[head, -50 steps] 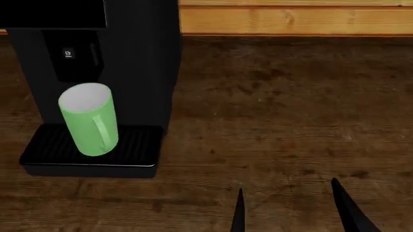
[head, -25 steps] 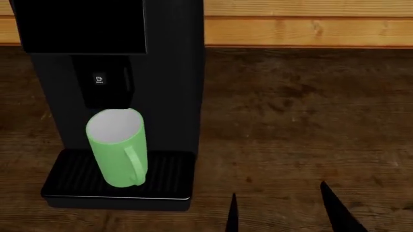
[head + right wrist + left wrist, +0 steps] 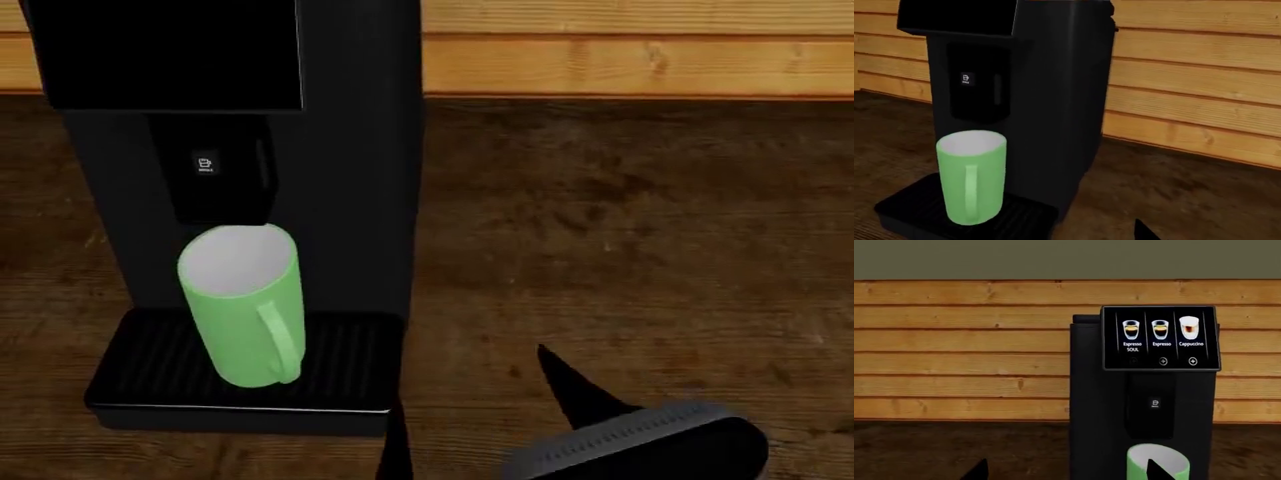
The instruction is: Pick the mug from under the coffee machine dispenser and place it on the counter.
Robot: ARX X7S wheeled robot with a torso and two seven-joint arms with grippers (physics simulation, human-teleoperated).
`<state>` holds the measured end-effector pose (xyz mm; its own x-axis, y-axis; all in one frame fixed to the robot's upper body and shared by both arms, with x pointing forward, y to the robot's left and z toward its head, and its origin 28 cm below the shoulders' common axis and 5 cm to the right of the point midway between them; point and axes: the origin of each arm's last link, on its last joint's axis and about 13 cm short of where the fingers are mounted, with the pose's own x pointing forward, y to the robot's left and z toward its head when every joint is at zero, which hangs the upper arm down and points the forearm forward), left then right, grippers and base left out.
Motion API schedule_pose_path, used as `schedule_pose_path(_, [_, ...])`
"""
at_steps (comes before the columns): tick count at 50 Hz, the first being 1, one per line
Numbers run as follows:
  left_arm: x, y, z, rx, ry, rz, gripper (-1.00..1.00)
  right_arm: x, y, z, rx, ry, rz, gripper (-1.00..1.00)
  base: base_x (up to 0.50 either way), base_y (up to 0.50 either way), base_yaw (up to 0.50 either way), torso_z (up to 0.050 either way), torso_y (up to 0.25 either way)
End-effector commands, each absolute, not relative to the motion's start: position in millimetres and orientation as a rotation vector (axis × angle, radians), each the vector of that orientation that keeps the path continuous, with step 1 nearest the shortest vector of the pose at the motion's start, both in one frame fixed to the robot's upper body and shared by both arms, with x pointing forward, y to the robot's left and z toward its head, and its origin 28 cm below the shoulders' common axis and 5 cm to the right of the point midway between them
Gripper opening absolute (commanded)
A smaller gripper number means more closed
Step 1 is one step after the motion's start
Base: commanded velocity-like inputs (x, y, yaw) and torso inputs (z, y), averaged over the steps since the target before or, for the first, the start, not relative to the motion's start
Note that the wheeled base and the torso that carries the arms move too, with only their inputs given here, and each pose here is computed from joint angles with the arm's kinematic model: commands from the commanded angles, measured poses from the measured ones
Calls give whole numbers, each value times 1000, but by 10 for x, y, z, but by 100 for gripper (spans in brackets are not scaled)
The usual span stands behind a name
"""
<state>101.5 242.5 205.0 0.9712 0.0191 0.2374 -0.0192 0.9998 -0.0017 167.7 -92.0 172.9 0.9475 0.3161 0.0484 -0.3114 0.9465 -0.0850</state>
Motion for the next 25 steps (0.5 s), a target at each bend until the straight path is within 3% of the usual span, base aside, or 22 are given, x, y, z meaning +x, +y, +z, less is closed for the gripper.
schedule_pose_path(1, [1008, 2425, 2032, -10, -227, 16, 100, 1902, -789, 1722, -97, 15, 415, 100, 0, 0, 0, 0, 0])
schedule_pose_path(25, [1014, 2428, 2007, -12, -220, 27, 100, 2144, -514, 1696, -54, 44, 464, 100, 0, 0, 0, 0, 0])
